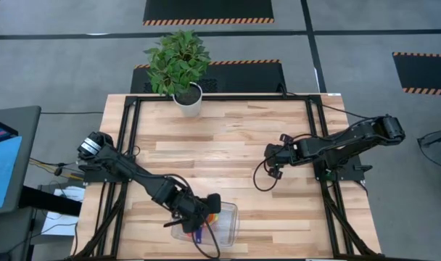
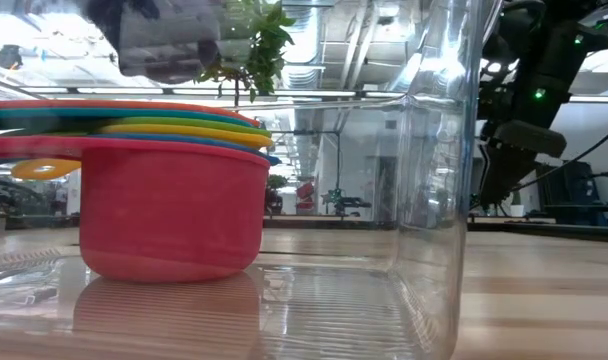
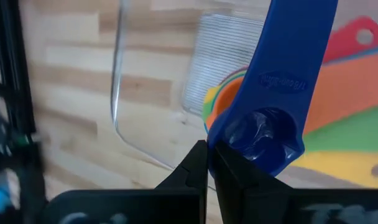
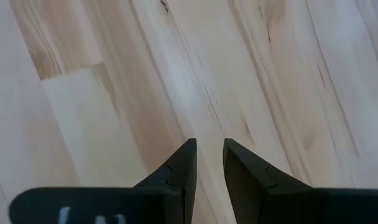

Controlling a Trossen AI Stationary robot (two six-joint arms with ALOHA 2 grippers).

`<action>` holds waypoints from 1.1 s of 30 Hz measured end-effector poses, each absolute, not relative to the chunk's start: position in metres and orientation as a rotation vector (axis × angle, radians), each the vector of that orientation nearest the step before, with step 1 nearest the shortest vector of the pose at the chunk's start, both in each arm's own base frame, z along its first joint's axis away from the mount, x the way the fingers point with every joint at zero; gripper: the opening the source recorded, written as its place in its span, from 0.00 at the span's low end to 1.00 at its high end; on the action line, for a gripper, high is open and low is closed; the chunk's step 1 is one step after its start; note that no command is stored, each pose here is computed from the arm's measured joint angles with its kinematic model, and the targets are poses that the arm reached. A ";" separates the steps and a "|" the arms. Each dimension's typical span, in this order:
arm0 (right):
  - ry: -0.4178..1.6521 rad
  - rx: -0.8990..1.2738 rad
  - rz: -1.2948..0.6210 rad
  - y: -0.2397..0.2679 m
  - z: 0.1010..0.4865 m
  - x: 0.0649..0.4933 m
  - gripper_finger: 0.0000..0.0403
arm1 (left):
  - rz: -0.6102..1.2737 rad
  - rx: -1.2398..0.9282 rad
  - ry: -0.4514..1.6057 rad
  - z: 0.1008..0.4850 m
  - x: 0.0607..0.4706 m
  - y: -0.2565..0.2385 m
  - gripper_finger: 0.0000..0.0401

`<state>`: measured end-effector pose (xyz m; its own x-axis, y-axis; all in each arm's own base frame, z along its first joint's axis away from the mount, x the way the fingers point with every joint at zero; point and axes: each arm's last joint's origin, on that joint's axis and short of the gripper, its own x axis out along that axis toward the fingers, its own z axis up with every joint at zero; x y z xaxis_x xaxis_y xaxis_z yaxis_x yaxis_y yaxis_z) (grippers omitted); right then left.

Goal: Nest measuring cups in basket
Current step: Stack the dark blue measuring cup on top of the orange measuring cup

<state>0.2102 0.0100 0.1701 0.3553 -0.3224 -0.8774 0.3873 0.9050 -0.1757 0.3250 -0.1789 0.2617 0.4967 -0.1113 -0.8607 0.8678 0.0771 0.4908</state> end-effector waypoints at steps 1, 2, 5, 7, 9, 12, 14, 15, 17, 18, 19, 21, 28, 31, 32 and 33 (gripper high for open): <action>1.115 0.067 -0.459 0.010 0.170 0.210 0.25 | -0.875 1.315 0.742 0.262 0.325 -0.178 0.00; 1.113 0.068 -0.458 0.010 0.170 0.211 0.25 | -0.896 1.347 0.728 0.262 0.326 -0.177 0.00; 1.100 0.072 -0.456 0.010 0.171 0.212 0.25 | -0.974 1.427 0.676 0.262 0.328 -0.174 0.00; 1.100 0.073 -0.457 0.010 0.171 0.212 0.25 | -1.024 1.482 0.642 0.261 0.330 -0.169 0.00; 1.099 0.074 -0.457 0.010 0.171 0.212 0.25 | -1.061 1.543 0.623 0.261 0.331 -0.164 0.00; 1.100 0.074 -0.457 0.010 0.171 0.212 0.25 | -1.110 1.601 0.587 0.261 0.334 -0.157 0.00; 1.100 0.074 -0.457 0.010 0.171 0.212 0.25 | -1.150 1.623 0.553 0.258 0.338 -0.152 0.00; 1.100 0.074 -0.457 0.010 0.171 0.212 0.25 | -1.165 1.633 0.542 0.257 0.340 -0.151 0.00; 1.102 0.073 -0.456 0.010 0.171 0.212 0.25 | -1.182 1.652 0.531 0.253 0.342 -0.150 0.00; 1.105 0.071 -0.456 0.010 0.170 0.211 0.25 | -1.176 1.660 0.520 0.252 0.345 -0.150 0.00; 1.107 0.070 -0.457 0.010 0.170 0.211 0.25 | -1.174 1.664 0.513 0.251 0.346 -0.151 0.00; 1.107 0.066 -0.453 0.010 0.170 0.211 0.25 | -1.198 1.664 0.504 0.250 0.345 -0.152 0.00; 1.106 0.063 -0.451 0.010 0.171 0.211 0.25 | -1.208 1.620 0.463 0.251 0.345 -0.156 0.00; 1.107 0.064 -0.452 0.010 0.171 0.211 0.25 | -1.204 1.578 0.473 0.251 0.345 -0.156 0.02; 1.106 0.064 -0.451 0.010 0.171 0.211 0.25 | -1.199 1.571 0.476 0.251 0.345 -0.156 0.03; 1.106 0.064 -0.451 0.010 0.171 0.211 0.25 | -1.197 1.565 0.480 0.251 0.345 -0.156 0.03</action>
<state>0.2114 0.0101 0.1705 0.3674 -0.3201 -0.8732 0.3824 0.9079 -0.1719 0.3451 -0.1560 0.2512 0.4175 -0.2663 -0.8688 0.7927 -0.3607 0.4915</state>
